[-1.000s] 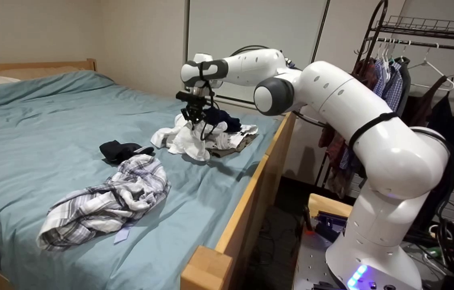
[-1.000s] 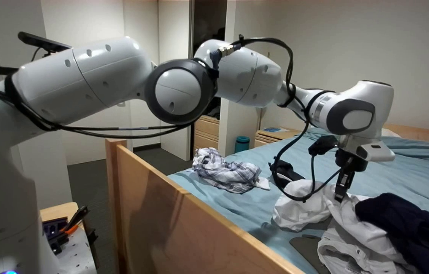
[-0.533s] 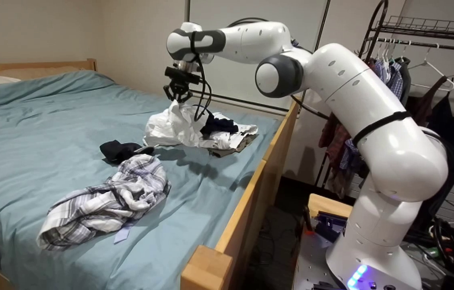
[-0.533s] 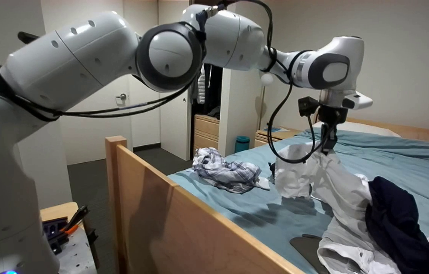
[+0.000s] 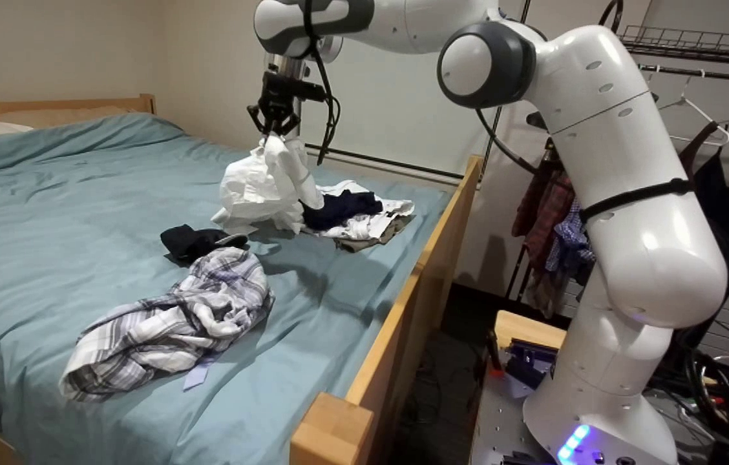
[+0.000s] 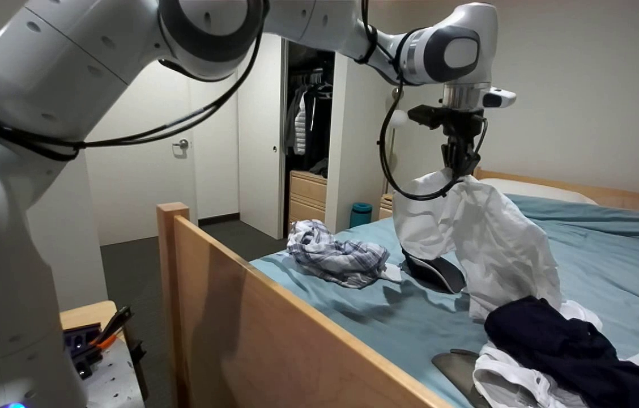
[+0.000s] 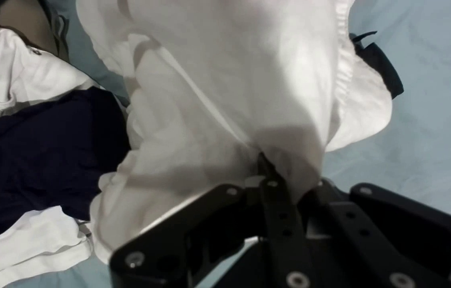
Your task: Move the white cloth to the left
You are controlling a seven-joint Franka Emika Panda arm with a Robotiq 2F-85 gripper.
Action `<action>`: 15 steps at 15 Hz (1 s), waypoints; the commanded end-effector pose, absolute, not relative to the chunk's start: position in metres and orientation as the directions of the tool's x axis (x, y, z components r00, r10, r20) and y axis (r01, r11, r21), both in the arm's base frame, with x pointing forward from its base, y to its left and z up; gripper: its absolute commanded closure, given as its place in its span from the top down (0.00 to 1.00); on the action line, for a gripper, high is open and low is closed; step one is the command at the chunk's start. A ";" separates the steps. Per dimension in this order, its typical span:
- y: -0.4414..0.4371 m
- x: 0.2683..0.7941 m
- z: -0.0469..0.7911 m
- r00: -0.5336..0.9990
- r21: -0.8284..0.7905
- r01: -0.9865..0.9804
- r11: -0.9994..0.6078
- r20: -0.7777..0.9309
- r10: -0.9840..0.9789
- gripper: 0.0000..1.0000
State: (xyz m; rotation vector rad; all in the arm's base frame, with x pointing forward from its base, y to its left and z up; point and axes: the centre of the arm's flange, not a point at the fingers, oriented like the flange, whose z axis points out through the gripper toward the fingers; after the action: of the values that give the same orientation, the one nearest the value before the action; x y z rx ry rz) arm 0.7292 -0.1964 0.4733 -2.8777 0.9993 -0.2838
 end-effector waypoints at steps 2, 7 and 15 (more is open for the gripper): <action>-0.197 0.724 0.475 0.778 -0.134 -0.597 -0.791 0.144 -0.611 0.07; -0.158 0.728 0.487 0.838 -0.118 -0.503 -0.856 0.176 -0.517 0.07; 0.004 0.674 0.623 0.883 0.087 -0.241 -0.967 0.433 -0.181 0.07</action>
State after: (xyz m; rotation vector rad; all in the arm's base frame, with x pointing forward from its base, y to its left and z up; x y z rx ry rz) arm 0.7219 -0.0313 0.5801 -3.1208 0.5020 -0.5589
